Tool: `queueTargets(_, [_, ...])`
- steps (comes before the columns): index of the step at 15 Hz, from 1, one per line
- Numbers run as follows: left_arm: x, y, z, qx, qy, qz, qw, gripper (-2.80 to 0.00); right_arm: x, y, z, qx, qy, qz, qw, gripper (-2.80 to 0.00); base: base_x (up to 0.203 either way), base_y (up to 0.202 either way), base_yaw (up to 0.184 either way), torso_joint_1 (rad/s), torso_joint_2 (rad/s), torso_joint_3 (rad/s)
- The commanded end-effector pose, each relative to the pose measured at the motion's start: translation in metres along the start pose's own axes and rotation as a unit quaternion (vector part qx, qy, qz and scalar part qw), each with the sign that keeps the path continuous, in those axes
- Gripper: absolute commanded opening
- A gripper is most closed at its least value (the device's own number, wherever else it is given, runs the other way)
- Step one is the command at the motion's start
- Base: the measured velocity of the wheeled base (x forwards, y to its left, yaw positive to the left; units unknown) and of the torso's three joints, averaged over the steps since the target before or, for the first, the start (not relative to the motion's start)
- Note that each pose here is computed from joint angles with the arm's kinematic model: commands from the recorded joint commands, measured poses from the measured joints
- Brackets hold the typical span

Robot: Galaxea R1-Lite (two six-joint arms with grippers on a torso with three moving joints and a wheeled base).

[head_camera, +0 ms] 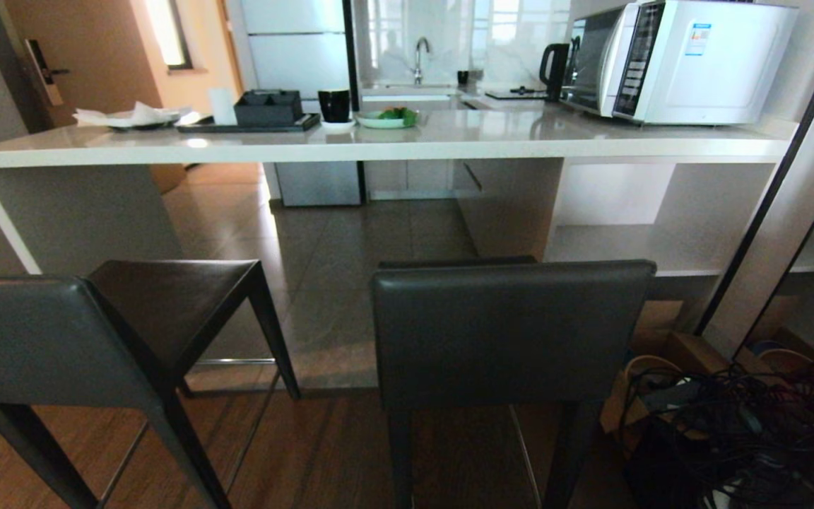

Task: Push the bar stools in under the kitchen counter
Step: Push the gray chair back under the dining table

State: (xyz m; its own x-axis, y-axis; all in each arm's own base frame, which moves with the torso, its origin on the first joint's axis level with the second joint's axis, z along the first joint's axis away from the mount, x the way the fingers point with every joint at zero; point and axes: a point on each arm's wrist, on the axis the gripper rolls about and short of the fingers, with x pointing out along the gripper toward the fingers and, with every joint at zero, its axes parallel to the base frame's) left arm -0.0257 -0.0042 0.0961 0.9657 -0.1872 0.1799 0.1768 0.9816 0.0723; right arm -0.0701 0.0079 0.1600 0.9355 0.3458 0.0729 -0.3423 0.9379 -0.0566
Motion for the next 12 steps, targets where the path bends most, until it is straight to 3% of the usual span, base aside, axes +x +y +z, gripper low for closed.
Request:
queueTargets(1, [0.001,0.000,-0.005,-0.009,0.012,0.001,0.9999,0.00,0.005,-0.004,-0.027,-0.004,0.027,-0.066,0.997,0.00,0.000,0.000,0.000,0.000,0.00,0.000])
queueTargets(3, [0.000,0.001,-0.008,-0.004,0.027,0.026,0.9993,0.00,0.021,-0.012,-0.053,-0.015,0.040,-0.115,0.992,0.00,0.000,0.000,0.000,0.000,0.00,0.000])
queueTargets(6, [-0.001,0.001,-0.011,-0.008,0.058,0.032,0.9978,0.00,0.036,-0.018,-0.087,-0.045,0.038,-0.148,0.987,0.00,0.000,0.000,0.000,0.000,0.00,0.000])
queueTargets(9, [-0.002,0.001,-0.012,0.005,0.081,0.034,0.9961,0.00,0.036,-0.018,-0.089,-0.022,0.050,-0.149,0.987,0.00,0.000,0.000,0.000,0.000,0.00,0.000])
queueTargets(12, [-0.002,0.001,-0.011,0.016,0.080,0.037,0.9960,0.00,0.036,-0.018,-0.090,-0.031,0.054,-0.146,0.987,0.00,0.000,0.000,0.000,0.000,0.00,0.000])
